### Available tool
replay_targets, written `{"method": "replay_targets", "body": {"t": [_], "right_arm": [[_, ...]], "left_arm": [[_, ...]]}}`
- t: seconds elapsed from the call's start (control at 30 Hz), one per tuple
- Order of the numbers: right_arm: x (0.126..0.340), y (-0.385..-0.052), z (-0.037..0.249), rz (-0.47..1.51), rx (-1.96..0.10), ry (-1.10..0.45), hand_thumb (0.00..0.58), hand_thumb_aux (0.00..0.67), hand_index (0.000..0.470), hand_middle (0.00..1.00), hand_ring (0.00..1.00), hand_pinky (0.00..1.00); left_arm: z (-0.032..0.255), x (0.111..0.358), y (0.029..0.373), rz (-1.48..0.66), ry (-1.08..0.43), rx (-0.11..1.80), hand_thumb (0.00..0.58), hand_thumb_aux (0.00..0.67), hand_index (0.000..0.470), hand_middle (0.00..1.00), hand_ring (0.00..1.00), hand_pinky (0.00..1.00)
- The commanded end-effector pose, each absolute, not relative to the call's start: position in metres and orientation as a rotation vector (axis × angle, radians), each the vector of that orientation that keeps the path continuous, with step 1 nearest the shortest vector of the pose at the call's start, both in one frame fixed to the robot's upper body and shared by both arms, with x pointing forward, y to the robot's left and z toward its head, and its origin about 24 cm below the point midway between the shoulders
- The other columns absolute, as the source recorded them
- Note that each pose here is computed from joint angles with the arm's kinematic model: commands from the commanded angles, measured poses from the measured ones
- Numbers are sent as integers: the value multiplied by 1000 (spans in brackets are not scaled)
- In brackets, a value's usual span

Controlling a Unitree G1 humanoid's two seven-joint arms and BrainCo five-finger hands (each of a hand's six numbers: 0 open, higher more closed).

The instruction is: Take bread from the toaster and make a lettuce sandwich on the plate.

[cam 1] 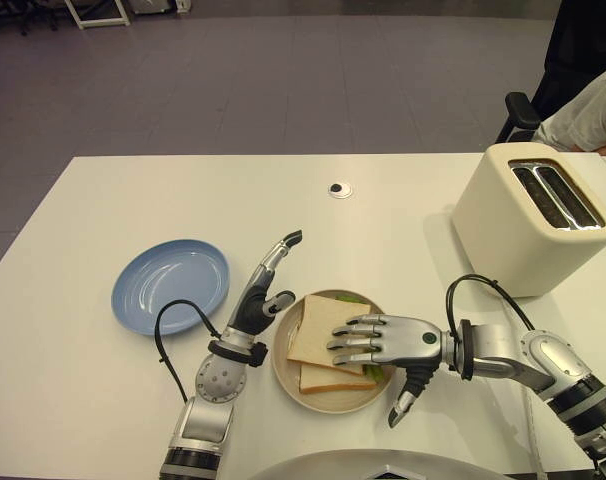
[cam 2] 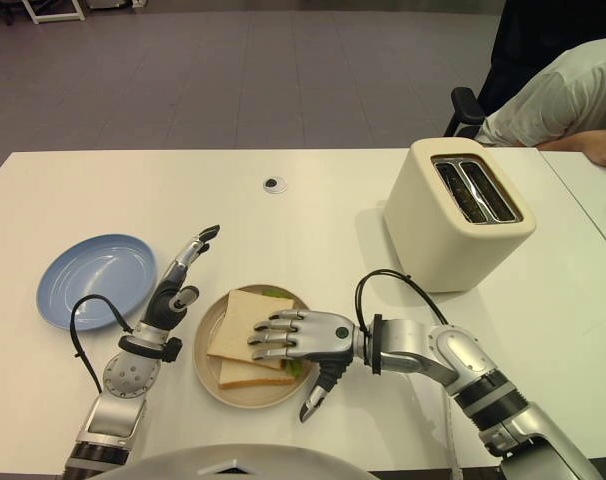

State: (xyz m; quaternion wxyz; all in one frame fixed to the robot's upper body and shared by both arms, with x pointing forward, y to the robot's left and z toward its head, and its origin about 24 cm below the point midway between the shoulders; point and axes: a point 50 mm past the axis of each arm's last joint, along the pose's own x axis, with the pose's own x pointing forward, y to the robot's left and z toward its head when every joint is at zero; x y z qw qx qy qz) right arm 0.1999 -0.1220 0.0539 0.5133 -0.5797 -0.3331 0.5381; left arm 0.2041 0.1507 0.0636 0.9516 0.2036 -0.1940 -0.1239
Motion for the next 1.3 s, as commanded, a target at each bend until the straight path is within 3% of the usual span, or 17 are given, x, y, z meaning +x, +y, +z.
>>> {"method": "replay_targets", "body": {"t": [0.03,0.17,0.33,0.5,0.57,0.73,0.77,0.8,0.83,0.87,0.9,1.1,1.2,1.3], "right_arm": [[197,-151,12,1433,-1583,-491,0,0,0,0,0,0],[200,-147,18,1405,-1542,-536,0,0,0,0,0,0],[203,-136,45,1296,-1453,-700,0,0,0,0,0,0],[225,-128,101,907,-1354,-925,0,0,0,0,0,0],[224,-133,128,810,-1258,-982,0,0,0,0,0,0],[208,-160,142,962,-1099,-815,0,0,0,0,0,0],[205,-167,139,1016,-1095,-753,0,0,0,63,63,63],[199,-175,136,1073,-1090,-676,0,0,0,447,447,447],[194,-182,133,1127,-1080,-601,0,0,0,647,647,647],[188,-189,131,1178,-1071,-523,468,376,264,937,937,937],[183,-193,129,1220,-1057,-462,580,670,470,1000,1000,1000],[160,-193,106,1403,-986,-262,580,670,470,1000,1000,1000],[153,-190,89,1472,-1018,-183,580,670,470,1000,1000,1000],[158,-193,65,1456,-1096,-105,580,670,470,1000,1000,1000]], "left_arm": [[62,204,153,-259,-377,448,0,0,0,0,0,0],[62,204,153,-256,-377,450,0,0,0,0,0,0],[63,203,154,-254,-380,453,0,0,0,0,0,0],[83,201,160,-236,-440,449,0,0,0,0,0,0],[100,197,166,-229,-487,474,0,0,0,0,0,0],[132,173,178,-325,-515,595,0,0,0,0,0,0],[130,166,177,-408,-483,630,0,0,0,141,141,141],[124,157,177,-514,-431,678,0,0,0,878,878,878],[118,148,179,-611,-369,719,470,378,265,1000,1000,1000],[113,139,183,-683,-310,743,576,617,433,1000,1000,1000],[110,134,187,-730,-261,756,580,670,470,1000,1000,1000],[105,130,199,-828,-149,775,580,670,470,1000,1000,1000],[89,117,189,-975,-42,762,580,670,470,1000,1000,1000],[66,117,187,-1031,59,890,580,670,470,1000,1000,1000]]}}
